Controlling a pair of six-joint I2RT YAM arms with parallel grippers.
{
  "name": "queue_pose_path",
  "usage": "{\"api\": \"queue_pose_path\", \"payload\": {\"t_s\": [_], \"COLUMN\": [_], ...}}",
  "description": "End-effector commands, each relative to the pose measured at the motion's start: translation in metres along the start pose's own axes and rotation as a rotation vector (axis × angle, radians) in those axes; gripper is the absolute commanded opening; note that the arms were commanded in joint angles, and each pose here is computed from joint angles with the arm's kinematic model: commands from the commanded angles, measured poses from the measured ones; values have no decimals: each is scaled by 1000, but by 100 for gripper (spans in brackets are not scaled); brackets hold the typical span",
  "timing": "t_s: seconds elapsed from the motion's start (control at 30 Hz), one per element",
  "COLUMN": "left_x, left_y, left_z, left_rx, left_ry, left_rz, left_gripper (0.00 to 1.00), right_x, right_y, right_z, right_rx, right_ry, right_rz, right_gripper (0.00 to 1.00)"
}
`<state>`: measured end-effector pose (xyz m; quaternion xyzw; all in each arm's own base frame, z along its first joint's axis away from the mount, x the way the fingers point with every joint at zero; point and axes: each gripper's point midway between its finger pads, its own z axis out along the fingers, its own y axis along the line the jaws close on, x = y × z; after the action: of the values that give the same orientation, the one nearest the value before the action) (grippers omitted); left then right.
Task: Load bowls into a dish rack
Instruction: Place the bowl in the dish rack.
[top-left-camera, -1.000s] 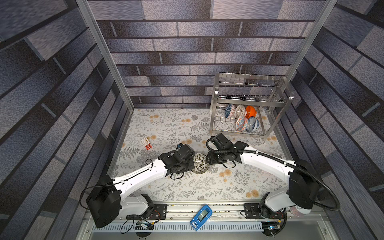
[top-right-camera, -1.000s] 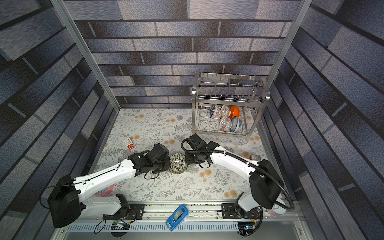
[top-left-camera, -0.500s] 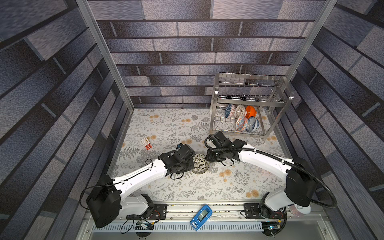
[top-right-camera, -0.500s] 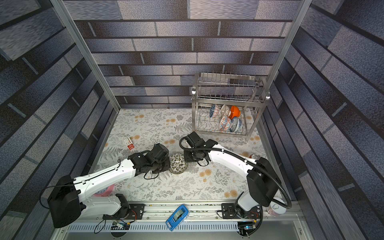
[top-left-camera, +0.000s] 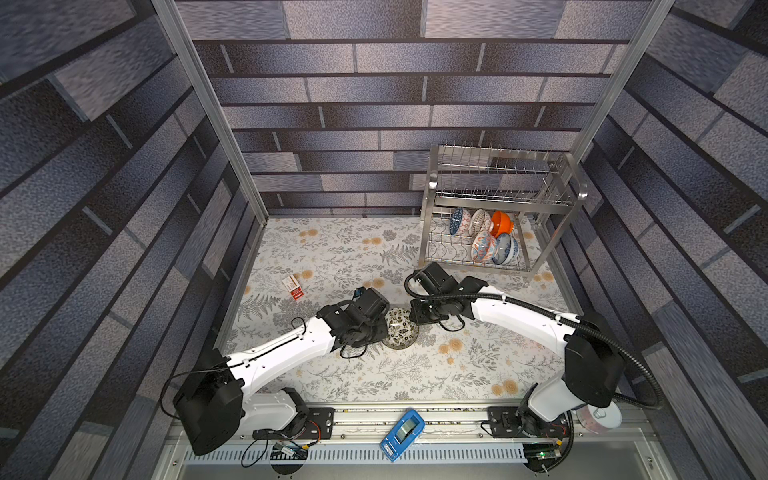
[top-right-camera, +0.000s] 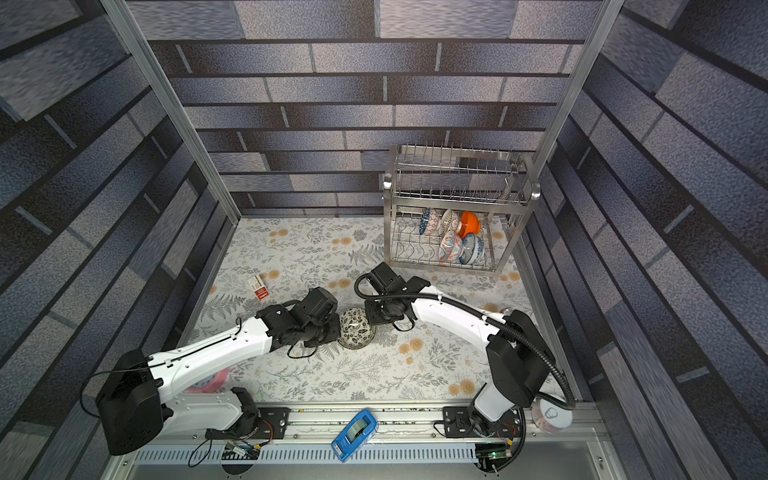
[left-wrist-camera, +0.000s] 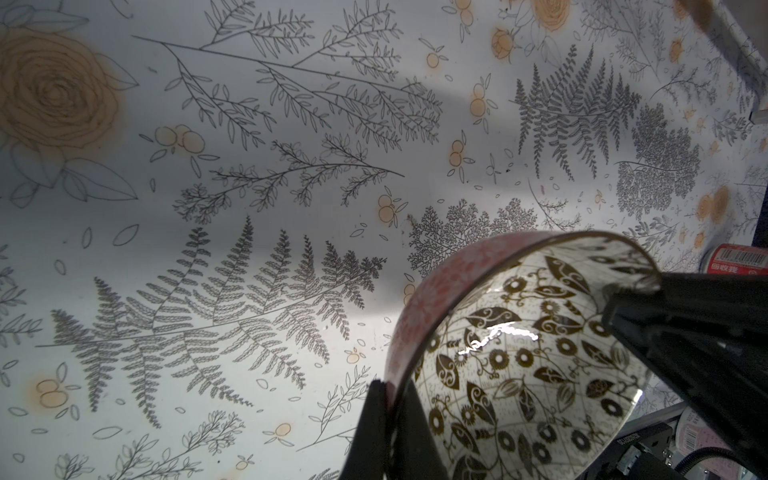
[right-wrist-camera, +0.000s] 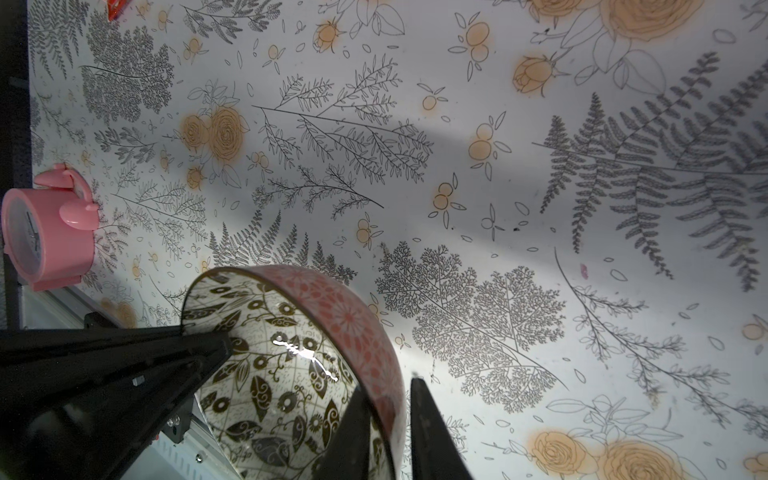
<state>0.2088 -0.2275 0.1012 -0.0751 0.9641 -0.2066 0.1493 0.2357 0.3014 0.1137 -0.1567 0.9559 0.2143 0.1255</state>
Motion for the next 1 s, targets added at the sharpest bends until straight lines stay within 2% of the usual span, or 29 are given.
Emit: {"api": "queue_pose_path", "payload": {"t_s": [0.0,0.8,0.97], "left_x": [-3,0,0], "left_y": [-12,-21,-24], "left_z": [-4,-7,-9], "left_rx": [39,78,91], "left_ry": [7,20,16], "left_rz": [28,65,73], "left_gripper": [0,0,0], "right_x": [0,2,3], "right_y": [-4,-9,-9], "right_z": [1,10,10], "right_rx": [46,89,90], "right_ry": [15,40,40], "right_rz": [-23,-47,-49], "right_gripper": [19,17,11]}}
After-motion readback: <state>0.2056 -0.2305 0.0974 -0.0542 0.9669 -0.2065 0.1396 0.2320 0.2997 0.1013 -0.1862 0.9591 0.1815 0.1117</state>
